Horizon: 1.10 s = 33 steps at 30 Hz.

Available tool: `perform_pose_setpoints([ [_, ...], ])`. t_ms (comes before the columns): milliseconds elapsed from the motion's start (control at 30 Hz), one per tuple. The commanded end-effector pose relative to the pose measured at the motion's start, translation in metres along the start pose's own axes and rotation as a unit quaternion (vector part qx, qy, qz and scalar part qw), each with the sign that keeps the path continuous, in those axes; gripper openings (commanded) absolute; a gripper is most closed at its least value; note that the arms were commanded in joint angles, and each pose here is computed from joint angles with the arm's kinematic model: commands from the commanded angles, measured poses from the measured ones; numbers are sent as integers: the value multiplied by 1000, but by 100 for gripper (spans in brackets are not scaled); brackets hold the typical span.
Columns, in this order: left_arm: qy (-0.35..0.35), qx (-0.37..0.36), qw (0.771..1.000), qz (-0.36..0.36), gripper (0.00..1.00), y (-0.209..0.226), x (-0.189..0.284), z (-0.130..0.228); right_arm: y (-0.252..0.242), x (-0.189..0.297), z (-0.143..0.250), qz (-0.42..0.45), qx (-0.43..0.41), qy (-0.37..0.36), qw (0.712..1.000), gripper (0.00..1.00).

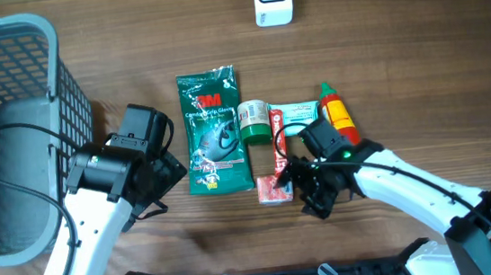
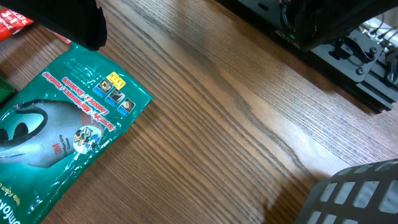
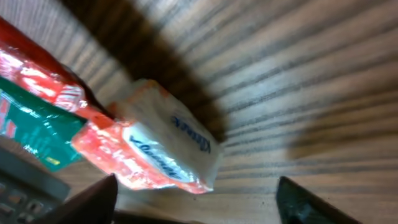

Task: Scan the item barcode
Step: 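Grasp the red Kleenex tissue pack with the right gripper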

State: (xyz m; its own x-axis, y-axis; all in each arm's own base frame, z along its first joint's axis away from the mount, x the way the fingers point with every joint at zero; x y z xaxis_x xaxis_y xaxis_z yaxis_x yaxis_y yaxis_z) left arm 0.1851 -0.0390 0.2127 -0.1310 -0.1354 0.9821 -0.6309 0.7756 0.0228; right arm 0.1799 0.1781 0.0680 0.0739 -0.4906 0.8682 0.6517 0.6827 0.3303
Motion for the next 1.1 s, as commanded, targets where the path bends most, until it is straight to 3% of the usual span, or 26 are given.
perform_pose_setpoints([
  [0, 2, 6, 1000, -2, 100, -1, -1, 1, -4, -3, -5, 22, -42, -78, 996, 66],
  [167, 2, 6, 1000, -2, 100, -1, -1, 1, -8, -5, -14, 39, -50, -149, 987, 22],
  [300, 2, 6, 1000, -2, 100, -1, -1, 1, -9, -11, -23, 45, -62, -171, 982, 18],
  [333, 2, 6, 1000, -2, 100, -1, -1, 1, -8, -14, -23, 42, -58, -167, 983, 20],
  [367, 2, 6, 1000, -2, 100, -1, -1, 1, -8, -21, -23, 46, -58, -156, 985, 41],
  [433, 2, 6, 1000, -2, 100, -1, -1, 1, -11, -27, -24, 55, -62, -148, 985, 65],
  [500, 2, 6, 1000, -2, 100, -1, -1, 1, -12, -31, -22, 59, -64, -136, 987, 75],
  [633, 2, 6, 1000, -2, 100, -1, -1, 1, -13, -33, -19, 62, -66, -119, 989, 79],
  [667, 2, 6, 1000, -2, 100, -1, -1, 1, -13, -33, -20, 62, -66, -124, 988, 74],
  [733, 2, 6, 1000, -2, 100, -1, -1, 1, -12, -32, -22, 61, -68, -130, 987, 43],
  [800, 2, 6, 1000, -2, 100, -1, -1, 1, -12, -33, -23, 61, -68, -133, 987, 4],
  [900, 2, 6, 1000, -2, 100, -1, -1, 1, -10, -35, -24, 57, -53, -133, 988, 4],
  [1067, 2, 6, 1000, -2, 100, -1, -1, 1, 8, -30, -18, 20, 44, -113, 992, 4],
])
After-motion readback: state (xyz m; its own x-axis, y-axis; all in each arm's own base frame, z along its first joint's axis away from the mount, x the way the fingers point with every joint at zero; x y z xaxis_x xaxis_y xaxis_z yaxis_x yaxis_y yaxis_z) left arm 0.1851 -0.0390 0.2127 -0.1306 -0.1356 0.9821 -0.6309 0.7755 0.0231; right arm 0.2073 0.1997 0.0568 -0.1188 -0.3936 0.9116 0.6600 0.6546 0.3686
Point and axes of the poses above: each gripper's point midway between its finger pads, its own x axis back along the fingers, its own y axis along the line the jaws close on, z = x × y, the point moved 6 cm from there along x, back along the fingers, and after that the axes turned 1 degree about -x, right-handed, at the moved point
